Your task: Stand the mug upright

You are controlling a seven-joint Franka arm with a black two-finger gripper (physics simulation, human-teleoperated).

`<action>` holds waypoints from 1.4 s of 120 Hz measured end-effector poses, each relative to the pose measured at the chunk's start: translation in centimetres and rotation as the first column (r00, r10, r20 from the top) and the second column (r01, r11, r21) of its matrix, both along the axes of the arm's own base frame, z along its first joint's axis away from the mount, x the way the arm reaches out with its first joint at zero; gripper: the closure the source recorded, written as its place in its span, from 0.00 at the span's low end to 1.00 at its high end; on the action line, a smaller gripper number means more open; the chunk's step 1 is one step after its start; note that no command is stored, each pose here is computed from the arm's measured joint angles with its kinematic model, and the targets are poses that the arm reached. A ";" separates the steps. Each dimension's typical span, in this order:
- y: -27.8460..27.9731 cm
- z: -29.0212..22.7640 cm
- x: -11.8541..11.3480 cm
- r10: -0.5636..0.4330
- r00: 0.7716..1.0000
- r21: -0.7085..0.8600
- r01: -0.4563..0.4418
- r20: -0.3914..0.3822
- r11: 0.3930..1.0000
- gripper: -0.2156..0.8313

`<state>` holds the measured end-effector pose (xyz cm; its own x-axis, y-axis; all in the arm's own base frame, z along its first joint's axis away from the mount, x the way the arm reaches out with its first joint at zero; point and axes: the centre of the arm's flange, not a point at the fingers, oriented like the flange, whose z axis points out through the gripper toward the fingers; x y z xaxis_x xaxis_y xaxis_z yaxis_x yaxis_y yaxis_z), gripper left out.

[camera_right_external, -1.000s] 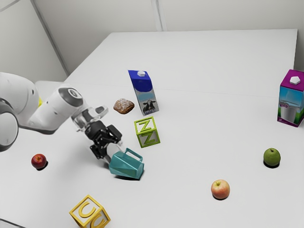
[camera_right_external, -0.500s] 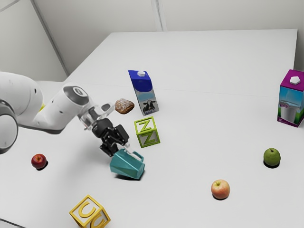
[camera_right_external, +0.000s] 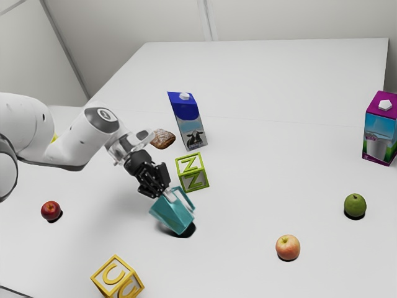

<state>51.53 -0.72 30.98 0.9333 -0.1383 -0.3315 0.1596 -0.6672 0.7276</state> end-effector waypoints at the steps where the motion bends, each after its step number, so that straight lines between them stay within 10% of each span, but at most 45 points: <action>1: 0.0 0.0 0.0 0.000 1.000 0.000 0.000 0.000 1.000 0.89; 58: -0.4 4.9 0.2 -0.023 0.995 0.062 0.017 0.094 0.998 0.95; 97: -0.7 10.8 -0.1 -0.198 0.942 0.347 0.097 0.270 0.933 0.96; 168: 4.2 9.0 2.8 -0.385 0.870 0.683 0.080 0.307 0.726 0.96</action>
